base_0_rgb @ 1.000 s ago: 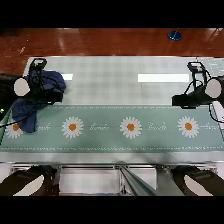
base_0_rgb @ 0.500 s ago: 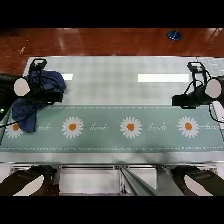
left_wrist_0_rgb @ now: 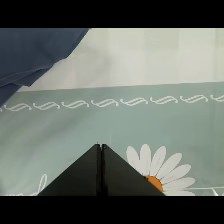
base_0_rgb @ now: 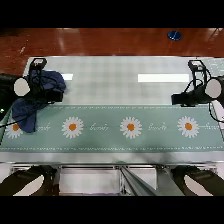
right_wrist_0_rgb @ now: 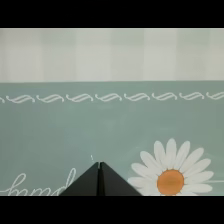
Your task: Fold the shirts.
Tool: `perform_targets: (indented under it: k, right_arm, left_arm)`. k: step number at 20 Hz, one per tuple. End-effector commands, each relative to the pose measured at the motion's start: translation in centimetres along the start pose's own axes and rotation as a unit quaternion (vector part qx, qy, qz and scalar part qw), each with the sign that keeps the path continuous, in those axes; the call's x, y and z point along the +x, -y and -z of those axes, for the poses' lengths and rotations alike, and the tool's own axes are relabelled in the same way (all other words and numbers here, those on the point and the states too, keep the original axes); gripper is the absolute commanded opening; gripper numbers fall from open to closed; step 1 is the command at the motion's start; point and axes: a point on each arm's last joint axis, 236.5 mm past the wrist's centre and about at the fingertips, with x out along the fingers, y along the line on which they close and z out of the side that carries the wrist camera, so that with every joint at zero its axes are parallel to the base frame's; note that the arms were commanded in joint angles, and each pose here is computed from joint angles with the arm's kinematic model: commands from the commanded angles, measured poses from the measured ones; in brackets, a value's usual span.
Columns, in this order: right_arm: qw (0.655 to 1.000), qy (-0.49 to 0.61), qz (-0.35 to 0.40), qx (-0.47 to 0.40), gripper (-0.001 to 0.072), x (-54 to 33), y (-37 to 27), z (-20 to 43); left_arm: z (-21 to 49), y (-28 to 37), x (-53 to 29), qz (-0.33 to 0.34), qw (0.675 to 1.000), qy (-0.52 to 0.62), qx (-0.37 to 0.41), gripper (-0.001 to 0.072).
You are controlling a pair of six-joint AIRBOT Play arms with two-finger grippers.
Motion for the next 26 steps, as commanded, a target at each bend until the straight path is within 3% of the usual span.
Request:
perform_targets:
  k: [1, 2, 3, 4, 7, 10, 13, 20, 21, 22, 23, 26]
  right_arm:
    - [0.998, 0.053, -0.011, 0.010, 0.0136, -0.1, -0.5, -2.5]
    - [0.998, 0.068, -0.014, 0.013, 0.0434, -0.2, -0.7, -3.2]
    - [0.997, 0.072, -0.015, 0.011, 0.0421, -0.2, -0.7, -3.4]
    - [0.997, 0.070, -0.014, 0.011, 0.0420, -0.2, -0.7, -3.3]
    - [0.998, 0.050, -0.014, 0.017, 0.0418, -0.1, -0.6, -2.4]
    - [0.999, 0.042, -0.014, 0.028, 0.0417, 0.0, -0.6, -2.0]
    - [0.998, 0.038, -0.015, 0.042, 0.0410, 0.0, -0.7, -1.8]
    - [0.996, 0.022, -0.036, 0.079, 0.0410, 0.0, -1.7, -1.2]
    - [0.996, 0.018, -0.036, 0.080, 0.0410, 0.0, -1.7, -1.0]
    - [0.996, 0.017, -0.035, 0.080, 0.0410, 0.0, -1.7, -0.9]
    - [0.996, 0.016, -0.036, 0.081, 0.0410, 0.0, -1.7, -0.9]
    - [0.995, 0.013, -0.044, 0.084, 0.0410, -0.1, -2.1, -0.8]
  left_arm:
    - [-1.7, -0.3, 0.0, -0.007, 0.999, 0.037, 0.009, 0.0042]
    - [-2.6, -0.8, -0.1, -0.018, 0.998, 0.054, 0.018, 0.0186]
    - [-3.7, -1.7, -0.4, -0.038, 0.996, 0.078, 0.032, 0.0478]
    - [-5.0, -3.1, -0.8, -0.062, 0.992, 0.099, 0.042, 0.0506]
    - [-8.5, -8.9, -2.2, -0.117, 0.981, 0.152, 0.001, 0.0506]
    - [-8.4, -15.8, -1.0, -0.142, 0.971, 0.155, -0.109, 0.0505]
    - [-5.6, -19.6, 3.1, -0.141, 0.970, 0.093, -0.176, 0.0505]
    - [0.6, -18.4, 12.7, -0.101, 0.966, -0.128, -0.201, 0.0504]
    - [1.1, -17.8, 13.3, -0.089, 0.963, -0.152, -0.203, 0.0494]
    - [1.4, -17.1, 13.6, -0.073, 0.962, -0.170, -0.199, 0.0315]
    - [1.3, -16.3, 13.6, -0.053, 0.965, -0.177, -0.184, 0.0018]
    - [-1.7, -13.5, 12.0, 0.019, 0.973, -0.149, -0.176, 0.0017]
